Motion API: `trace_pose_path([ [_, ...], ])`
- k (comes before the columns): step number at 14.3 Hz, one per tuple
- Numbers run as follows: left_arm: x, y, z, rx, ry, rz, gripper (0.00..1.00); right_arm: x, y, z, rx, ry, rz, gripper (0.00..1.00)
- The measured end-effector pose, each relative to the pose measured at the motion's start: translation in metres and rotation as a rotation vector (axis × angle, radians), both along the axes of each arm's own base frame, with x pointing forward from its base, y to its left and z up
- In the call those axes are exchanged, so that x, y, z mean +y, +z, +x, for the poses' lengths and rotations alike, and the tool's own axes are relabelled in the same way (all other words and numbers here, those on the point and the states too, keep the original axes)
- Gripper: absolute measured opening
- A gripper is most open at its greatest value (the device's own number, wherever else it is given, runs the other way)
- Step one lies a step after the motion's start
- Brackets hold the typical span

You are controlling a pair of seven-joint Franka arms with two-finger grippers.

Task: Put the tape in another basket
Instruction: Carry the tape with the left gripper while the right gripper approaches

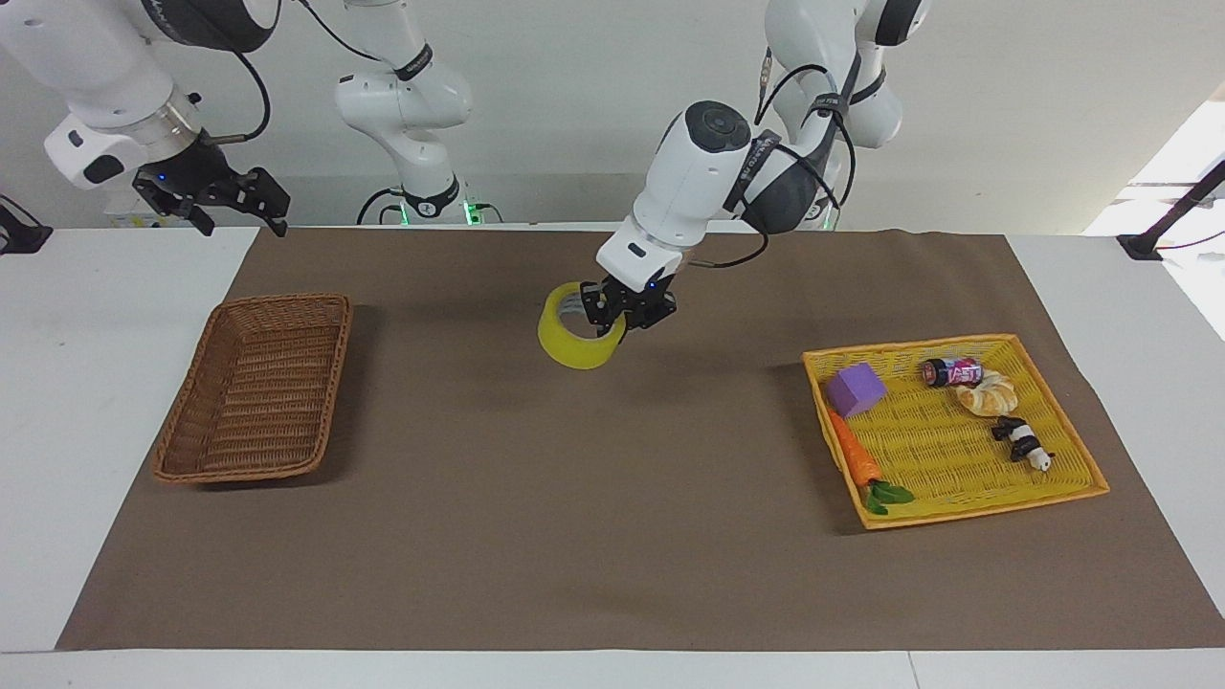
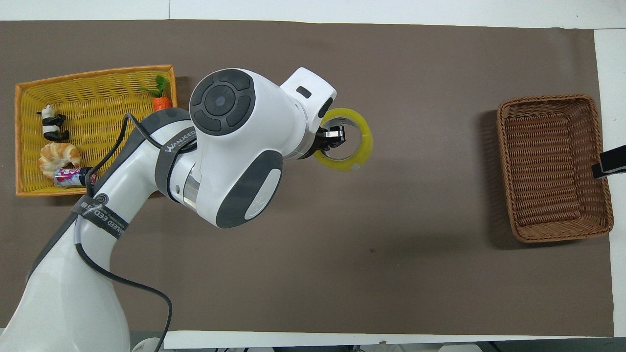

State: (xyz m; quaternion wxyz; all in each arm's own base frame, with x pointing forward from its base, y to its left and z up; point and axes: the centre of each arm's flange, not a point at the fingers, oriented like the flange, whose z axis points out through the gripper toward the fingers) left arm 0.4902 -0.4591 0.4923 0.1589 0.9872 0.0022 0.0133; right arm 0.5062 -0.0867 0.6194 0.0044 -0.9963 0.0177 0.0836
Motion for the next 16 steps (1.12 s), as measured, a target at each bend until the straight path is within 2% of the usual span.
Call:
trace_pose_path([
  [1,0.001,0.0,0.001,0.0,0.002,0.0,0.22,0.006,-0.003,0.001,-0.005,0.006,0.042,1.0],
  [4,0.002,-0.002,0.001,0.002,0.003,0.003,0.22,0.039,-0.028,0.013,-0.094,-0.021,0.335,1.0],
  [7,0.009,-0.008,0.006,0.01,0.017,0.013,0.22,0.073,-0.073,0.021,-0.1,-0.097,0.611,1.0],
  [11,0.019,-0.012,0.012,0.015,0.034,0.02,0.22,0.133,-0.122,0.047,-0.127,-0.185,0.936,1.0],
  [13,0.027,-0.013,0.019,0.017,0.049,0.021,0.22,0.162,-0.158,0.054,-0.142,-0.191,1.049,1.0],
  [16,0.03,-0.013,0.021,0.017,0.055,0.021,0.22,0.194,-0.204,0.058,-0.145,-0.223,1.142,1.0],
])
